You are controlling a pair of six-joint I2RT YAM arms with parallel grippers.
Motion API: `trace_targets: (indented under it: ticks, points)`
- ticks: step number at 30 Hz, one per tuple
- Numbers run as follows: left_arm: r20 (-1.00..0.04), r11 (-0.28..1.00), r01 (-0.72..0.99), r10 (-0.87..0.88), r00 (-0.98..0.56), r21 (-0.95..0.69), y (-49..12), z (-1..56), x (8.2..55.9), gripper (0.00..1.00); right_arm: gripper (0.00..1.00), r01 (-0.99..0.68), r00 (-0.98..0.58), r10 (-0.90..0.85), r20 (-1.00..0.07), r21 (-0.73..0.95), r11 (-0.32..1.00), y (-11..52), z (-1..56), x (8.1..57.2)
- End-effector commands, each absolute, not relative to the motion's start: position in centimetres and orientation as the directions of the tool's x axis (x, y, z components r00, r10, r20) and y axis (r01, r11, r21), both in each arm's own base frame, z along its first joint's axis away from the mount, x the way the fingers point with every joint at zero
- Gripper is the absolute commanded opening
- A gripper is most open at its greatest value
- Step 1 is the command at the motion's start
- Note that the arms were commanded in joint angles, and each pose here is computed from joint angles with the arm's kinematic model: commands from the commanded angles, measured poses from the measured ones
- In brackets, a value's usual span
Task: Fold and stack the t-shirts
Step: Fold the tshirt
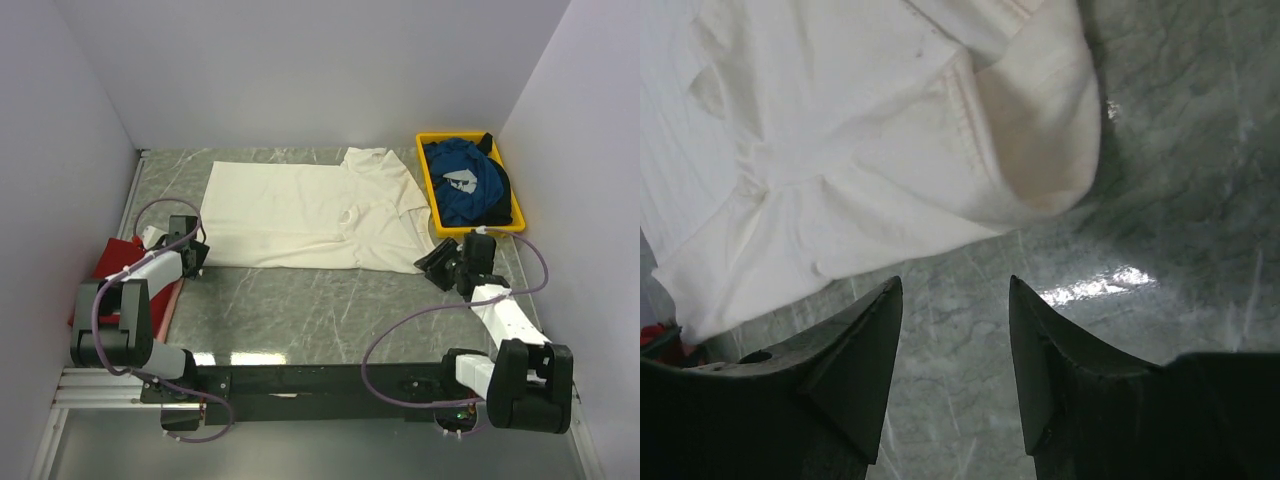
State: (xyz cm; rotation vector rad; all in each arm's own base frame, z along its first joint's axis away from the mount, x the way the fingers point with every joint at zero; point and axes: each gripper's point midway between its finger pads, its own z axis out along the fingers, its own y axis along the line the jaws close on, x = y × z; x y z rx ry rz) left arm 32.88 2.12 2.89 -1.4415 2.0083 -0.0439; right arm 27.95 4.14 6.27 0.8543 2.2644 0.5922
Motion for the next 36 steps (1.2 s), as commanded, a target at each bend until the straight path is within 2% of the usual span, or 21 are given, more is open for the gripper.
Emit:
trace_targets:
  ticks: [1,7,11,13,20,21,23,25,27,29,30,33,36]
  points:
    - [-0.511,0.379,-0.843,-0.846,-0.149,-0.382,3.0,2.6,33.1,0.49,0.54,0.418,-0.569,0.718,-0.401,0.61,0.673,3.4,5.7,28.4]
    - [-0.526,0.387,-0.846,-0.836,-0.155,-0.366,3.3,2.4,33.1,0.33,0.55,0.462,-0.541,0.749,-0.382,0.609,0.644,2.0,4.8,29.1]
    - [-0.527,0.395,-0.844,-0.834,-0.164,-0.363,3.2,2.3,33.1,0.27,0.55,0.486,-0.532,0.755,-0.384,0.592,0.643,1.5,4.1,29.0]
    - [-0.531,0.4,-0.842,-0.831,-0.166,-0.362,3.3,2.4,33.2,0.21,0.55,0.496,-0.523,0.76,-0.386,0.587,0.64,1.2,3.9,29.1]
    - [-0.532,0.403,-0.839,-0.83,-0.166,-0.366,3.2,2.6,33.4,0.13,0.53,0.536,-0.502,0.783,-0.367,0.579,0.615,0.8,2.9,29.7]
    - [-0.534,0.404,-0.84,-0.829,-0.167,-0.364,3.2,2.7,33.4,0.06,0.52,0.528,-0.491,0.784,-0.379,0.587,0.614,0.6,3.2,30.3]
    - [-0.537,0.404,-0.841,-0.827,-0.169,-0.359,3.3,2.8,33.4,0.01,0.46,0.542,-0.483,0.787,-0.384,0.575,0.613,0.2,3.2,30.7]
    - [-0.539,0.407,-0.84,-0.825,-0.168,-0.36,3.4,3.1,33.5,0.01,0.36,0.542,-0.474,0.786,-0.397,0.572,0.616,-0.1,3.7,31.2]
    - [-0.545,0.407,-0.839,-0.822,-0.163,-0.362,3.5,3.6,33.5,0.01,0.17,0.556,-0.461,0.791,-0.404,0.563,0.611,-0.5,4.1,31.2]
    - [-0.55,0.407,-0.839,-0.819,-0.16,-0.362,3.6,4.0,33.4,0.01,0.12,0.561,-0.452,0.791,-0.413,0.557,0.612,-0.9,4.7,31.3]
    - [-0.556,0.408,-0.838,-0.816,-0.158,-0.361,3.7,4.4,33.4,0.01,0.06,0.555,-0.447,0.789,-0.422,0.56,0.615,-1.0,5.3,31.4]
    - [-0.563,0.404,-0.839,-0.813,-0.147,-0.364,3.9,5.2,33.3,0.01,0.01,0.554,-0.431,0.787,-0.441,0.559,0.617,-1.7,6.6,31.4]
    - [-0.567,0.398,-0.843,-0.812,-0.14,-0.361,4.0,5.7,32.8,0.01,0.0,0.554,-0.422,0.786,-0.452,0.558,0.618,-2.3,7.5,30.8]
